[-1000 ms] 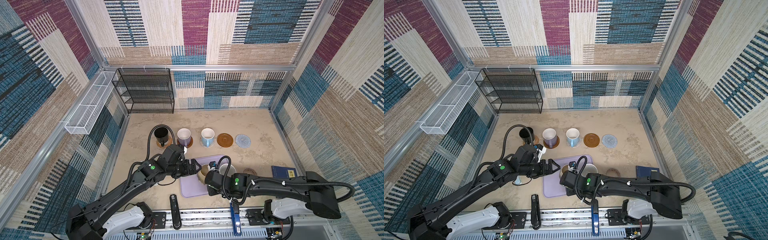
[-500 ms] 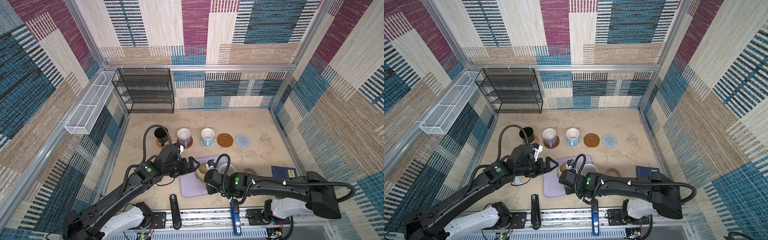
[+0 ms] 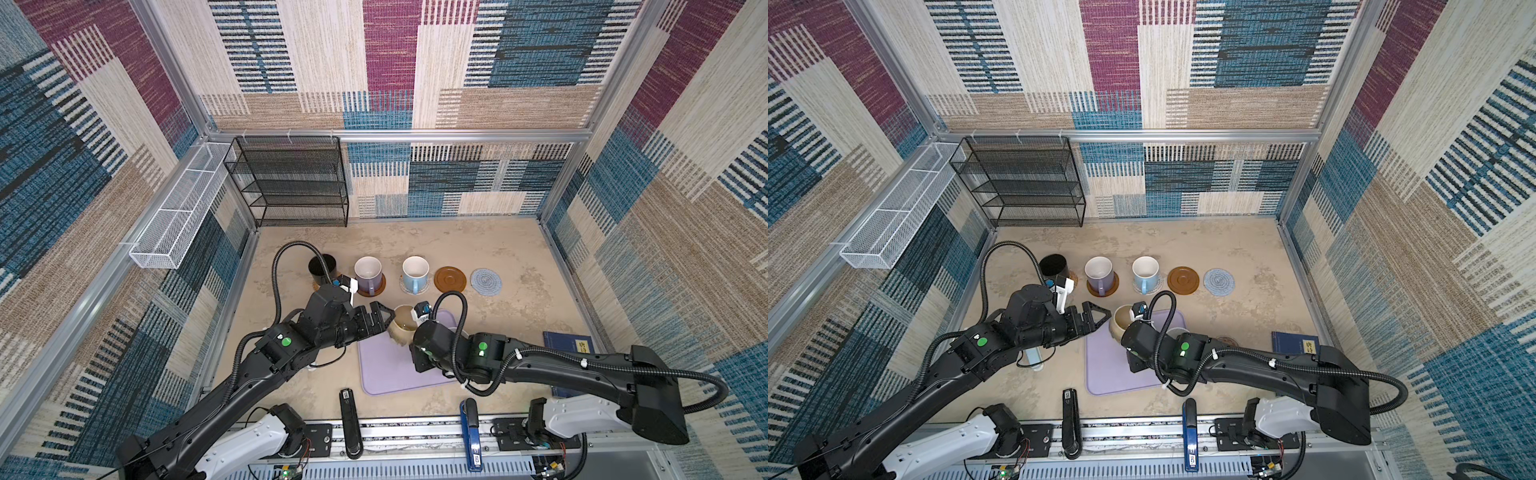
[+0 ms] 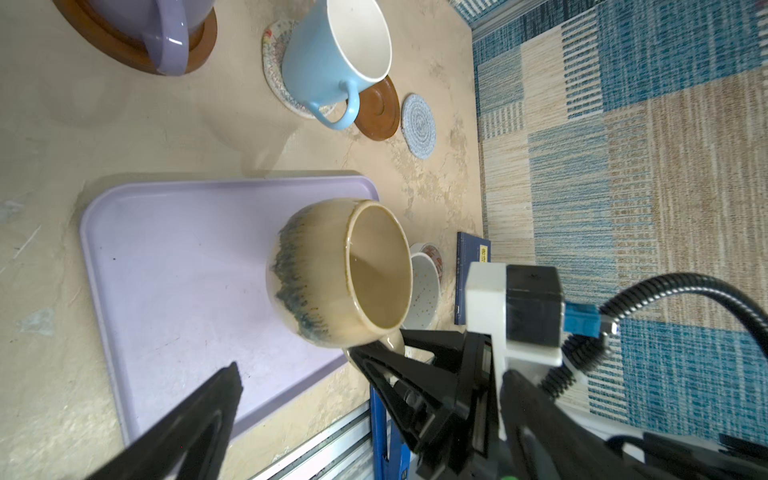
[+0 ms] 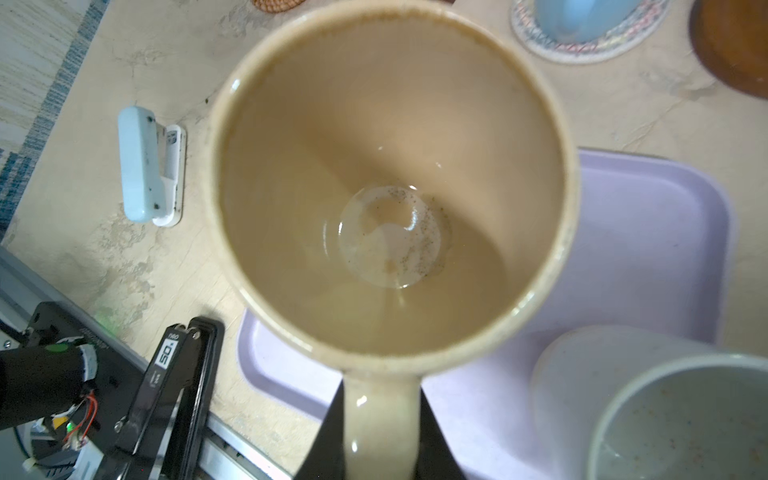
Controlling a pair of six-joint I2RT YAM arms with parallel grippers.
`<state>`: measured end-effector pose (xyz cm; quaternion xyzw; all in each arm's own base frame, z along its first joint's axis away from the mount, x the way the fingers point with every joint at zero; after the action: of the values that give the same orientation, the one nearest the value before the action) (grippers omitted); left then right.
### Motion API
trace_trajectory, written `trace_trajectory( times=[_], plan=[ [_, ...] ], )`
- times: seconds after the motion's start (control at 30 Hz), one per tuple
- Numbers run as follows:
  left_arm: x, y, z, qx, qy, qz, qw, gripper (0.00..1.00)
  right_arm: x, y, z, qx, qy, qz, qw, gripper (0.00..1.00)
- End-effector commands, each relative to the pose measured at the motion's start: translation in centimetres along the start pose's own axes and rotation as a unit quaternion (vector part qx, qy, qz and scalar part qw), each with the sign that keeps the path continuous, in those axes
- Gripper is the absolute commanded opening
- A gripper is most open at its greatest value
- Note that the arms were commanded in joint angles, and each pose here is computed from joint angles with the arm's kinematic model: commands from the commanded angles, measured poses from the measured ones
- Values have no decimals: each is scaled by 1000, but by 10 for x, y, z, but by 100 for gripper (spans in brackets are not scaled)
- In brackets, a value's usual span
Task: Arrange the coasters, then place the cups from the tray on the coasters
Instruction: 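Carry the beige mug with the right gripper while the left moves near the coasters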
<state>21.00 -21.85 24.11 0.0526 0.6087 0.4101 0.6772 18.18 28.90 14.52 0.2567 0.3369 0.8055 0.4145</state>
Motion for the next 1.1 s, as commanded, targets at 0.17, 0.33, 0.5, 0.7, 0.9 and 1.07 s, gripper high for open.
trace_trajectory(
  times=[0.17,0.33,0.5,0.7,0.9,1.07],
  plan=[
    [-31,2,16,-25,-34,-41,998,100,-15,21,59,-83,33,-15,996,0],
    [-45,-1,20,-25,-36,-61,997,100,-29,29,73,-93,41,-26,994,0],
    [-65,-7,23,-18,-39,-90,995,100,-48,40,91,-114,42,-44,992,0],
    [-87,-16,33,-19,-53,-107,993,100,-74,51,113,-134,40,-74,987,0],
    [-105,-29,43,-23,-65,-116,991,100,-111,60,127,-141,32,-113,983,0],
    [-117,-42,51,-22,-74,-113,991,100,-143,59,130,-141,16,-138,980,0]
  ],
)
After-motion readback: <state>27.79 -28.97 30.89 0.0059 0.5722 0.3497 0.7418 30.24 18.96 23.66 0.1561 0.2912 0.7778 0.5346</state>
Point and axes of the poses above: each gripper's point midway between its finger pads, its own y axis back along the fingers, its own x axis along the line the jaws close on, z = x × y, the point moved 1 cm from there along y, back along the fingers, and after that the axes turned 11 degrees about y, right-handed, at the moved point
